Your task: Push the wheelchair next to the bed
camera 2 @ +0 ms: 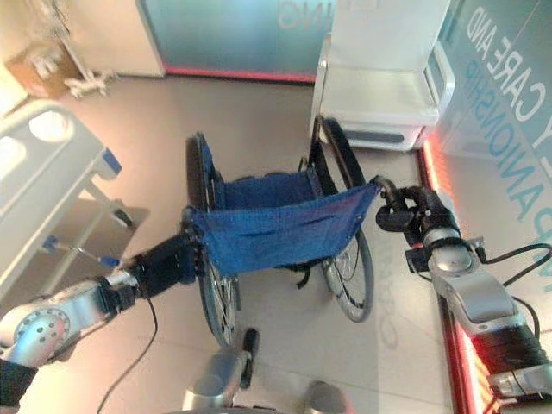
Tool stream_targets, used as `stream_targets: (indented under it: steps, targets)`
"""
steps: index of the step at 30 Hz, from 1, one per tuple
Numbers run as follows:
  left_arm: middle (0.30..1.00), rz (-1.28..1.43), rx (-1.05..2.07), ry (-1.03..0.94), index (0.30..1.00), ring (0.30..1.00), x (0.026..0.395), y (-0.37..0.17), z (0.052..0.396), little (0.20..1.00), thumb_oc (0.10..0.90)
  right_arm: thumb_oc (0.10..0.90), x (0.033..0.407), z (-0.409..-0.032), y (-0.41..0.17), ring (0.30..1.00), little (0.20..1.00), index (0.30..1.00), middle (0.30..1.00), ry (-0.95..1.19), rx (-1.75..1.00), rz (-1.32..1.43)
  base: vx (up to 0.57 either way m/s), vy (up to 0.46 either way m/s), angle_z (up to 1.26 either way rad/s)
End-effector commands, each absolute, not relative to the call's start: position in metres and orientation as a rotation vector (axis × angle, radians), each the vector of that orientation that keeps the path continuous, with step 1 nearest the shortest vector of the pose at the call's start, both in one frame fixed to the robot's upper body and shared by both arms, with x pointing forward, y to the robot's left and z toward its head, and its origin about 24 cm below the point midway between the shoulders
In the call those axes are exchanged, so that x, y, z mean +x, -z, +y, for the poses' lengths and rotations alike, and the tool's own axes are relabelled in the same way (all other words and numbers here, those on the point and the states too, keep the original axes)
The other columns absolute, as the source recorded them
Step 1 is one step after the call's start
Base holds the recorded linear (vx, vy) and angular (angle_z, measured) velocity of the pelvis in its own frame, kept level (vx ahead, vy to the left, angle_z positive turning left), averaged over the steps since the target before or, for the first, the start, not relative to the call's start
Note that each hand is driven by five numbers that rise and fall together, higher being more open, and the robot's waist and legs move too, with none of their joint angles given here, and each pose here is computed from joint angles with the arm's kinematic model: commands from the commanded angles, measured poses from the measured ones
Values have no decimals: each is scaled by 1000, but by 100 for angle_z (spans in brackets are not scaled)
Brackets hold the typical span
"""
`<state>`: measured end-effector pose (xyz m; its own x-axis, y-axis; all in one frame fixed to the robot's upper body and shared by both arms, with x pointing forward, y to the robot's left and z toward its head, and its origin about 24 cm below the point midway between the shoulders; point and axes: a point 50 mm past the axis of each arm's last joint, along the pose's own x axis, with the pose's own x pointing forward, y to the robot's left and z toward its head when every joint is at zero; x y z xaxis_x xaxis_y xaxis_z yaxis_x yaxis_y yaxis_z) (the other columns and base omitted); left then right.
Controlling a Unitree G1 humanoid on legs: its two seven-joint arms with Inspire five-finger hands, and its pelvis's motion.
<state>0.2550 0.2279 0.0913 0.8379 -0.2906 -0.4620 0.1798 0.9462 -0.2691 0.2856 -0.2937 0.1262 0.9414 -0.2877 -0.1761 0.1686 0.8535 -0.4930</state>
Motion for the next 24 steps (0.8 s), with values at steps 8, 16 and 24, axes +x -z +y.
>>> stream_targets:
  steps: [8,16,24]
  targets:
    - [300,345,-159,166,300,300,274,-137,271,300,400,400,307,-226,-172,300,300,300,300,-13,-381,-29,279,136,-6]
    - [300,242,-178,139,300,300,287,-142,265,300,400,400,315,-223,-195,300,300,300,300,-4,-396,-130,171,-84,7]
    - [300,191,-150,115,300,300,286,-152,265,300,400,400,313,-215,-214,300,300,300,300,-25,-355,-183,513,-290,67]
